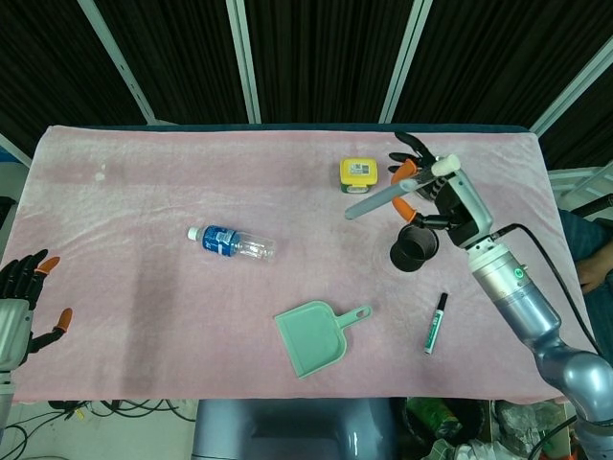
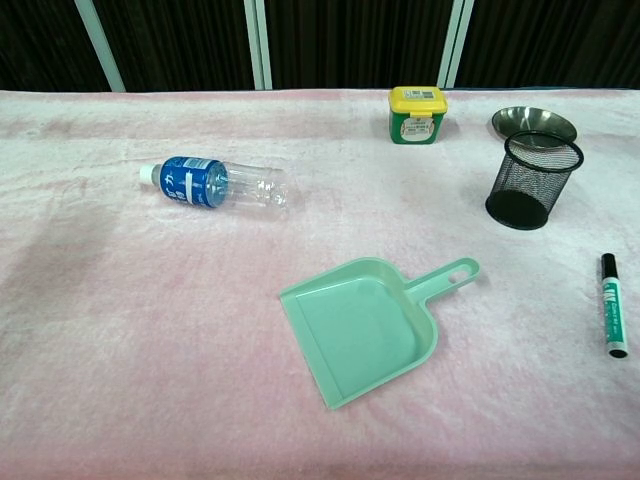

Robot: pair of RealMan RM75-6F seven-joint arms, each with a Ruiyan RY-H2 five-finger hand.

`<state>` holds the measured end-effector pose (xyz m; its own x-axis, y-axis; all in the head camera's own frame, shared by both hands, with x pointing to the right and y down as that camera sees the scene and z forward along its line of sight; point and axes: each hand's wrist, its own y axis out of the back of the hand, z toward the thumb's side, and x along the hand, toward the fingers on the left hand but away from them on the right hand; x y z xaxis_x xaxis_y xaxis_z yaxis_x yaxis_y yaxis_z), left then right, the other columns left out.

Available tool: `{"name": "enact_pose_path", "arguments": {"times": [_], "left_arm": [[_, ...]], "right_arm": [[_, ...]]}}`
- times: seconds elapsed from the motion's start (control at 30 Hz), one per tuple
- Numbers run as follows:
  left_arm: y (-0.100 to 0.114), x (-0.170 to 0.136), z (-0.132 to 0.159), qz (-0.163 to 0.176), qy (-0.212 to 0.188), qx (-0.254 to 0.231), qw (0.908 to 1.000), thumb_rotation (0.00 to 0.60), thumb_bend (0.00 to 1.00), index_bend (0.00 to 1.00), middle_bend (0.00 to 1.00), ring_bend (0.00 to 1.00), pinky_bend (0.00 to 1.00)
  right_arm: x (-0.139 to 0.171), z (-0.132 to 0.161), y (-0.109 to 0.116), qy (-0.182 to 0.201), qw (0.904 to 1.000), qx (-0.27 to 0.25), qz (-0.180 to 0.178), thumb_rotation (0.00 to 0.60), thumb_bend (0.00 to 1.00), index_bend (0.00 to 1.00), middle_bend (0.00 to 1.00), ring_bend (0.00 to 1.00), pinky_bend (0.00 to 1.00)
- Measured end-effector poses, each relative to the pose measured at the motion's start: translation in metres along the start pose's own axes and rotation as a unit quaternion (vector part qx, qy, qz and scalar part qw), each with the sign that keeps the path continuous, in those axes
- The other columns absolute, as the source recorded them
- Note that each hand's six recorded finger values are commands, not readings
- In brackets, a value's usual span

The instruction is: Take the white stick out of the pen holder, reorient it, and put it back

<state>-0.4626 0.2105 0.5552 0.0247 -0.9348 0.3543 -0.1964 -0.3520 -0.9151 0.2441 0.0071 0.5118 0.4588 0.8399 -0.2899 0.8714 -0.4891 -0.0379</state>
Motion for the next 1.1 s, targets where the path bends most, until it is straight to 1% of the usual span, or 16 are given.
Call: {"name": "enact_pose_path", "arguments": {"times": [0.07,0.1,0.13,0.2,0.23,0.33,0.37,0.4,0.43,0.5,0.6,0.67,0.73,0.83,0.93,1.1], "left_arm": [[0.000,0.000,0.000,0.000,0.001,-0.001,1.0000,0.600,0.38,0.12,0.04,0.00,0.00],[0.000,0.000,0.000,0.001,0.001,-0.002,1.0000,0.600,0.38,0.12,0.04,0.00,0.00],[0.001,0.000,0.000,0.001,0.002,-0.002,1.0000,0.600,0.38,0.12,0.04,0.00,0.01],[0.000,0.000,-0.001,0.000,0.002,-0.002,1.0000,0.600,0.38,0.12,0.04,0.00,0.01],[0.000,0.000,-0.001,0.000,0.002,-0.002,1.0000,0.600,0.38,0.12,0.04,0.00,0.01],[0.000,0.000,0.000,-0.001,0.000,-0.001,1.0000,0.600,0.38,0.12,0.04,0.00,0.01],[0.000,0.000,0.000,-0.001,0.000,-0.001,1.0000,0.600,0.38,0.12,0.04,0.00,0.01],[0.000,0.000,0.000,-0.001,0.000,-0.001,1.0000,0.600,0.38,0.12,0.04,0.00,0.01],[0.000,0.000,0.000,-0.001,0.000,-0.001,1.0000,0.600,0.38,0.12,0.04,0.00,0.01],[0.000,0.000,0.000,-0.001,0.001,-0.001,1.0000,0.600,0.38,0.12,0.04,0.00,0.01],[0.000,0.000,0.000,-0.001,0.001,-0.001,1.0000,0.600,0.38,0.12,0.04,0.00,0.01],[0.001,0.001,0.000,0.001,0.001,-0.002,1.0000,0.600,0.38,0.12,0.04,0.00,0.01],[0.001,0.001,-0.001,0.001,0.001,-0.002,1.0000,0.600,0.38,0.12,0.04,0.00,0.01],[0.001,0.001,-0.001,0.000,0.001,-0.001,1.0000,0.600,0.38,0.12,0.04,0.00,0.01],[0.000,0.001,0.000,-0.001,0.001,0.000,1.0000,0.600,0.38,0.12,0.04,0.00,0.01],[0.001,0.000,-0.001,0.000,0.001,0.000,1.0000,0.600,0.38,0.12,0.04,0.00,0.01]], "right_arm": [[0.000,-0.013,0.010,-0.020,0.9908,0.131,-0.031,0.600,0.32,0.72,0.05,0.14,0.16],[0.000,-0.019,0.015,-0.030,0.9804,0.189,-0.046,0.600,0.32,0.72,0.05,0.14,0.16],[0.000,-0.025,0.022,-0.043,0.9607,0.266,-0.066,0.600,0.32,0.72,0.05,0.14,0.16],[0.002,-0.033,0.032,-0.061,0.9222,0.370,-0.094,0.600,0.32,0.72,0.05,0.14,0.16],[0.003,-0.038,0.038,-0.072,0.8947,0.427,-0.108,0.600,0.32,0.71,0.05,0.14,0.16],[0.006,-0.053,0.042,-0.094,0.8405,0.519,-0.123,0.600,0.32,0.72,0.05,0.14,0.16],[0.007,-0.056,0.042,-0.099,0.8309,0.534,-0.123,0.600,0.32,0.72,0.05,0.14,0.16],[0.007,-0.059,0.042,-0.102,0.8252,0.542,-0.121,0.600,0.32,0.72,0.04,0.14,0.16],[0.008,-0.062,0.042,-0.106,0.8240,0.544,-0.118,0.600,0.32,0.71,0.04,0.14,0.16],[0.008,-0.063,0.042,-0.109,0.8338,0.529,-0.116,0.600,0.32,0.71,0.04,0.14,0.16],[0.008,-0.067,0.043,-0.118,0.8614,0.482,-0.108,0.600,0.32,0.71,0.04,0.14,0.16],[0.009,-0.071,0.044,-0.127,0.8854,0.436,-0.101,0.600,0.32,0.71,0.04,0.14,0.16],[0.009,-0.074,0.044,-0.137,0.9111,0.378,-0.093,0.600,0.32,0.71,0.04,0.14,0.16],[0.010,-0.077,0.044,-0.151,0.9412,0.291,-0.081,0.600,0.32,0.71,0.04,0.14,0.16],[0.011,-0.077,0.047,-0.166,0.9536,0.242,-0.067,0.600,0.32,0.71,0.04,0.14,0.16],[0.015,-0.086,0.050,-0.189,0.9543,0.225,-0.052,0.600,0.32,0.71,0.04,0.14,0.16]]}}
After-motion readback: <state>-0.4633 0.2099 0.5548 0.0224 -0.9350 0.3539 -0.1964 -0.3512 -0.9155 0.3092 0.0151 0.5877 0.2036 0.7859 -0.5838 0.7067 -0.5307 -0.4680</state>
